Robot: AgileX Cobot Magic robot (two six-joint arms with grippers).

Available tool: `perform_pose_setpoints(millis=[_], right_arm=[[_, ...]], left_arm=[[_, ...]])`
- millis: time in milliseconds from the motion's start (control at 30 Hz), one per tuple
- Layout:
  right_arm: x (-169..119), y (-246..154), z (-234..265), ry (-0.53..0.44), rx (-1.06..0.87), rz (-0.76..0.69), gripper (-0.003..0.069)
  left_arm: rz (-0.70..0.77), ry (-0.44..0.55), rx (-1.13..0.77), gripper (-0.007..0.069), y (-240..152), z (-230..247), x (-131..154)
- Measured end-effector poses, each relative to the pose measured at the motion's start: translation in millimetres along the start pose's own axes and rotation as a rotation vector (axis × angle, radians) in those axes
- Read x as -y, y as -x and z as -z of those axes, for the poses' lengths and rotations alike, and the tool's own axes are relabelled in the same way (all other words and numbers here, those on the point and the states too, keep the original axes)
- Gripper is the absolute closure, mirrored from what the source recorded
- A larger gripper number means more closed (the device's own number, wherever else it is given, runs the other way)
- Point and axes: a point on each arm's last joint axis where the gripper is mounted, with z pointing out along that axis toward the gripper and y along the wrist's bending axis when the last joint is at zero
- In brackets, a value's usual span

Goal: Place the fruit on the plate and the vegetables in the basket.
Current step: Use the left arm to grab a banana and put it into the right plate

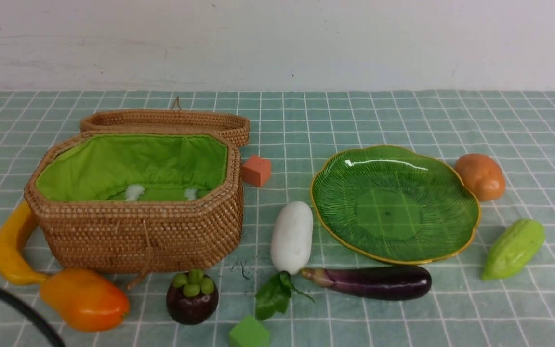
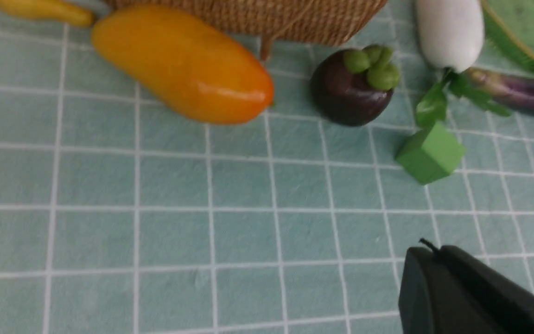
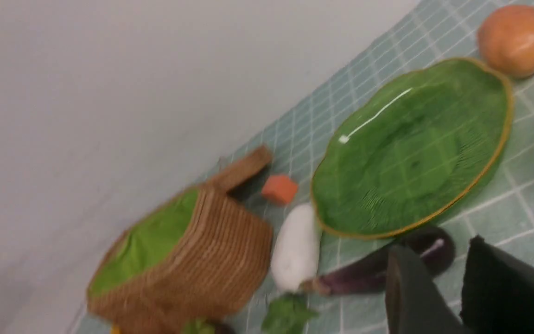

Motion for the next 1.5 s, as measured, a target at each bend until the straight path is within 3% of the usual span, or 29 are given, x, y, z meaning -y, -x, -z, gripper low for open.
perform_pose_setpoints(millis=[200,367,500,700,867,933,1100,1233,1500], right_arm=[[-72.0,65.4,6.2,0.176,-0.337,0.363,0.0495],[-100.7,100.8,-4.4,0.241,-0.470,0.521,0.0495],[-109.0,112.2,-11.2,0.277,-0.484,0.591,0.0495],[-112.8,111.6,-10.5,0.332,-0.498,0.634,0.0495],[-114.6,109.9,-2.8,0.350,-0.492,0.651,0.0495],[-115.7,109.5,2.5,0.356,-0.475,0.661,0.0495],[-117.4,108.5,11.0,0.365,-0.453,0.672,0.0495],[-117.9,108.1,14.4,0.368,-0.445,0.678,0.0495],[-120.2,111.0,14.7,0.381,-0.391,0.704,0.0495]], left_arm=[[0.005,0.044,-0.110,0.0638,27.9,-17.9,2.9],[-0.006,0.130,-0.088,0.0638,62.1,-26.2,2.8],[0.040,0.225,-0.064,0.0638,88.3,-32.4,-4.8],[0.213,0.348,-0.063,0.0638,113.4,-49.8,-49.3],[0.346,0.310,-0.052,0.0638,125.1,-71.6,-87.7],[0.357,0.272,-0.068,0.0638,128.6,-89.9,-102.2],[0.329,0.284,-0.090,0.0627,129.9,-115.9,-124.9],[0.268,0.311,-0.082,0.0554,132.1,-129.8,-137.4],[0.146,0.335,-0.042,0.0218,136.8,-158.9,-159.3]])
